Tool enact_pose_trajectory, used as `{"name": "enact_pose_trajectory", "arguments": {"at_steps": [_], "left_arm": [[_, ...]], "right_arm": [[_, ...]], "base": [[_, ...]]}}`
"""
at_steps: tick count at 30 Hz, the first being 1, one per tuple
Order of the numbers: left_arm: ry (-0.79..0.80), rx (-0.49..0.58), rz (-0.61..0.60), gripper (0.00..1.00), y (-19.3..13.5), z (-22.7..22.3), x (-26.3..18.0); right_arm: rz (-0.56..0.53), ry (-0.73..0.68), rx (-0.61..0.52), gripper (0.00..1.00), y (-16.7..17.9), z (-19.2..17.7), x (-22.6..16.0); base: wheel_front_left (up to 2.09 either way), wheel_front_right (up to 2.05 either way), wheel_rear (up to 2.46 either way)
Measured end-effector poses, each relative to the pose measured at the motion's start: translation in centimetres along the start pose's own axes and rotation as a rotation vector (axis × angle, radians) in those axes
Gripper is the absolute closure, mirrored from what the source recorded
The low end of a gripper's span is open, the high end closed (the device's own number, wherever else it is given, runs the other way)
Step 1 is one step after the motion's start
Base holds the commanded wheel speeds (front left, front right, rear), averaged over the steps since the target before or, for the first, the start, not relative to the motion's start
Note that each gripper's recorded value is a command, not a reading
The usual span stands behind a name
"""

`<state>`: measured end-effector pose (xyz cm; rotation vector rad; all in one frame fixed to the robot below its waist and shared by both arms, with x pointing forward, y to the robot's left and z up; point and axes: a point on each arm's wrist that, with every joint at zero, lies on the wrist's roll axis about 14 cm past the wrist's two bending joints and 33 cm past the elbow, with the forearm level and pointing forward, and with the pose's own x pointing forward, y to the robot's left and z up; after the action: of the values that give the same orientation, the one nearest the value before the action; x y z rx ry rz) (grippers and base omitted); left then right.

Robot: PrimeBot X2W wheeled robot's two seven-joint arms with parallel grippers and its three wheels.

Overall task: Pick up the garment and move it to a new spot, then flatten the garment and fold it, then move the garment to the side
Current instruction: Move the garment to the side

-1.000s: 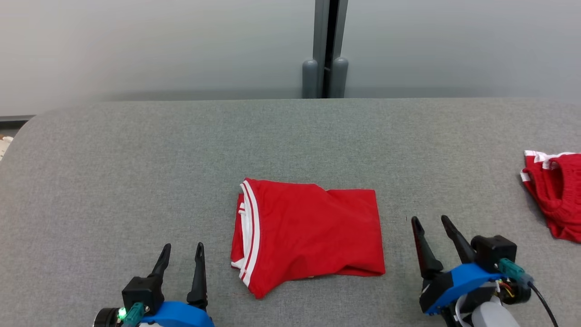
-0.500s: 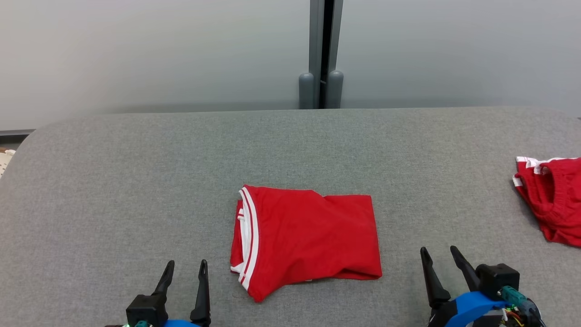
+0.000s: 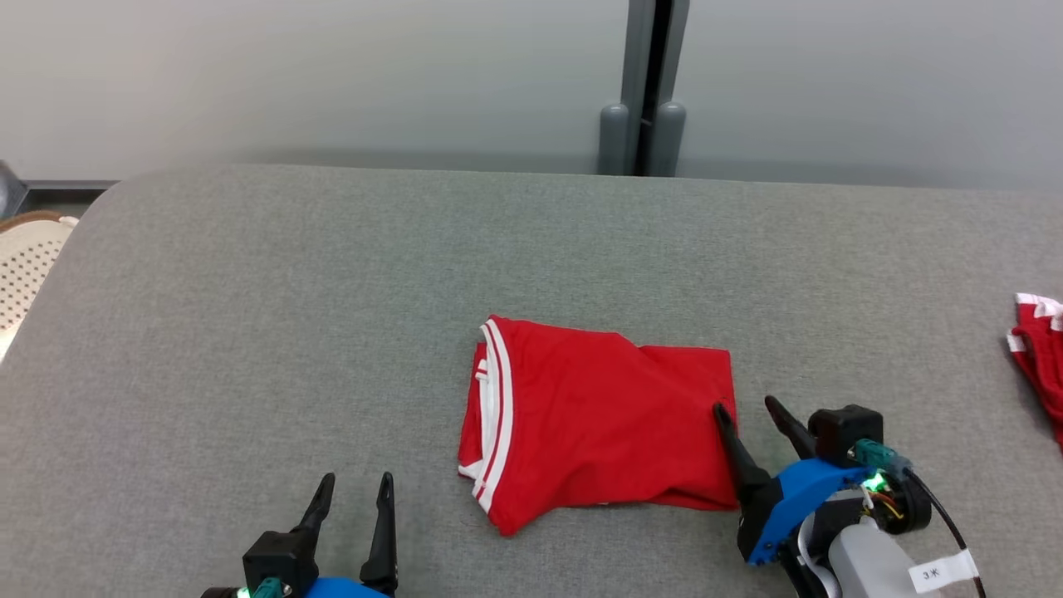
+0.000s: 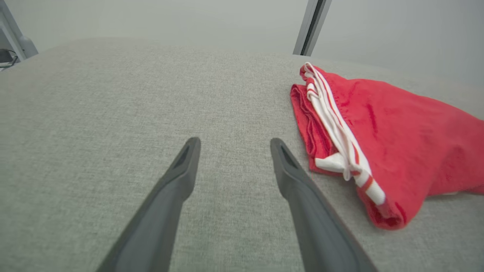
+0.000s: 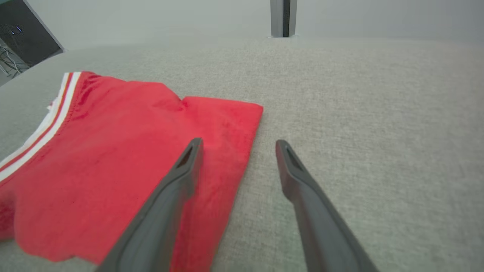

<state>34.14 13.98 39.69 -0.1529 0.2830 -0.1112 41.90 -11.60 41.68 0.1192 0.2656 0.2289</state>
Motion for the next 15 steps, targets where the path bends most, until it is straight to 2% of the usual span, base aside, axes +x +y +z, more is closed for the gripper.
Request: {"name": "enact_pose_trajectory", "arguments": {"at_steps": [1,4,6,7,8,9,10,15], "left_arm": [[0.011,-0.011,0.016,0.0,0.4,-0.4,-0.3],[0.02,-0.024,0.041,0.0,1.1,-0.7,-0.6],[0.021,-0.027,0.055,0.0,1.5,-0.8,-0.7],[0.021,-0.027,0.055,0.0,1.5,-0.8,-0.7],[0.027,-0.03,0.067,0.0,1.9,-0.9,-0.8],[0.029,-0.031,0.072,0.0,2.1,-1.0,-0.8],[0.032,-0.032,0.075,0.0,2.2,-1.1,-0.8],[0.041,-0.029,0.065,0.0,1.9,-1.3,-0.1]], "right_arm": [[0.002,0.09,0.004,0.0,0.1,-1.8,0.5],[0.024,0.223,-0.001,0.0,0.9,-4.9,0.3],[0.041,0.261,0.001,0.0,1.3,-5.6,0.7],[0.041,0.261,0.001,0.04,1.3,-5.6,0.7],[0.054,0.28,-0.009,0.53,1.6,-6.0,1.0],[0.055,0.281,-0.004,0.87,1.6,-6.0,1.1],[0.056,0.276,0.0,1.0,1.7,-6.0,1.2],[0.029,0.23,0.027,1.0,1.1,-5.5,1.2]], "base": [[0.0,0.0,0.0],[0.0,0.0,0.0],[0.0,0.0,0.0],[0.0,0.0,0.0],[0.0,0.0,0.0],[0.0,0.0,0.0],[0.0,0.0,0.0],[0.0,0.0,0.0]]}}
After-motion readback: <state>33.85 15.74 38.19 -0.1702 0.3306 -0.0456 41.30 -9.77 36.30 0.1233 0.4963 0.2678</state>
